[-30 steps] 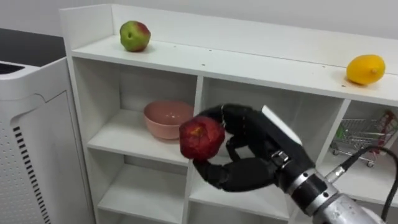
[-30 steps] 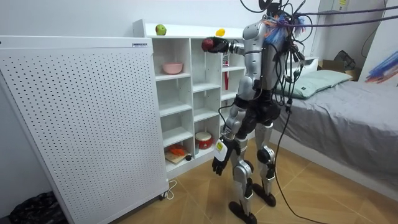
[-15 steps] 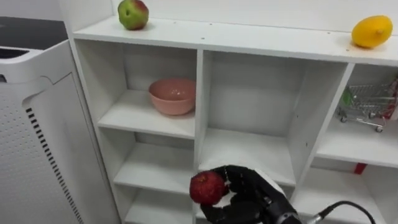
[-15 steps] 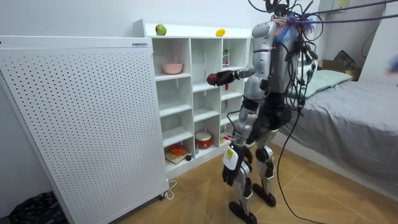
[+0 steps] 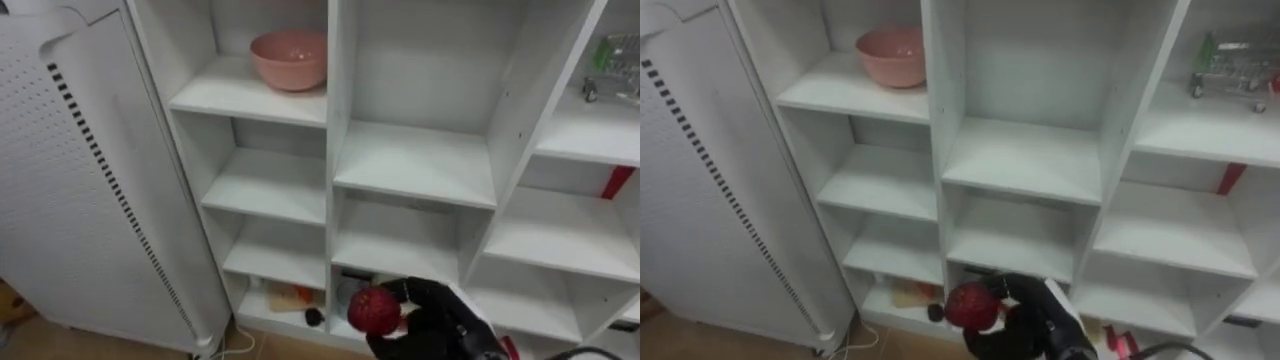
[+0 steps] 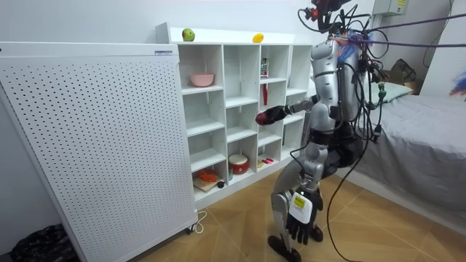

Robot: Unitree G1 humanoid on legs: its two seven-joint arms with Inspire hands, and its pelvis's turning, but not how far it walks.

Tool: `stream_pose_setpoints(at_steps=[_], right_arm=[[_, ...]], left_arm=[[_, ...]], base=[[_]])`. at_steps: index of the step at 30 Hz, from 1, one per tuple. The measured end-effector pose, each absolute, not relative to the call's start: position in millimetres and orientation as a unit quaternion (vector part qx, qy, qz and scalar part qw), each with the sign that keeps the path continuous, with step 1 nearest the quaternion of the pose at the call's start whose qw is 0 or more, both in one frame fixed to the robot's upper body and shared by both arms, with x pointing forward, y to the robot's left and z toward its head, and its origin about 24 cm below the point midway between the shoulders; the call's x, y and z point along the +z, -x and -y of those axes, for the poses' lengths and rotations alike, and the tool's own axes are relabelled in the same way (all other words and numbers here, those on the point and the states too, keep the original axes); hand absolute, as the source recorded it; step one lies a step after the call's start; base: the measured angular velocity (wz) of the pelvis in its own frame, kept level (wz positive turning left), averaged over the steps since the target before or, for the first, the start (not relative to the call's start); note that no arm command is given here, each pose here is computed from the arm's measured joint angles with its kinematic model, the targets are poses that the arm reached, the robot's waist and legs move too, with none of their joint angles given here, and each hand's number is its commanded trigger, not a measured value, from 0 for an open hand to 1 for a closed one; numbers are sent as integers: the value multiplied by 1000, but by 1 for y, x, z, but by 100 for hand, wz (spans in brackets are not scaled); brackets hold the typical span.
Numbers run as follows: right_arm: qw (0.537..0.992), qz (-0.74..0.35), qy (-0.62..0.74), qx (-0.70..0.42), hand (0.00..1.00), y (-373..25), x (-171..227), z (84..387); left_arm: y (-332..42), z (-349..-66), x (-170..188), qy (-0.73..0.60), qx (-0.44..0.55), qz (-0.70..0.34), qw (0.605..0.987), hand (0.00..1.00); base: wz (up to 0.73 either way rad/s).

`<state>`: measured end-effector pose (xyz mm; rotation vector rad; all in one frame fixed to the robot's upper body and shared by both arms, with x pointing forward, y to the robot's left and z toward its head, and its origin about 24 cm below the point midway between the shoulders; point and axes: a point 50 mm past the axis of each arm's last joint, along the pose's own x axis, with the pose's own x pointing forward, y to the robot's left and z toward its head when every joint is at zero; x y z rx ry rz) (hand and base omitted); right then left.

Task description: Arrange fruit in the closet

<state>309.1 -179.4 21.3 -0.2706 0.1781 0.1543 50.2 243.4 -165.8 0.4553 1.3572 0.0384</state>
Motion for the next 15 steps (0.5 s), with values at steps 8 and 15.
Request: stream_pose_setpoints(at_steps=[8, 15], right_arm=[[987, -65, 150, 13, 100, -332, 49, 207], [987, -36, 154, -29, 100, -361, 83, 218]], left_arm=[[-45, -247, -165, -205, 44, -620, 756, 0], [-44, -253, -163, -178, 76, -621, 760, 0]], base=[[-5], [8]])
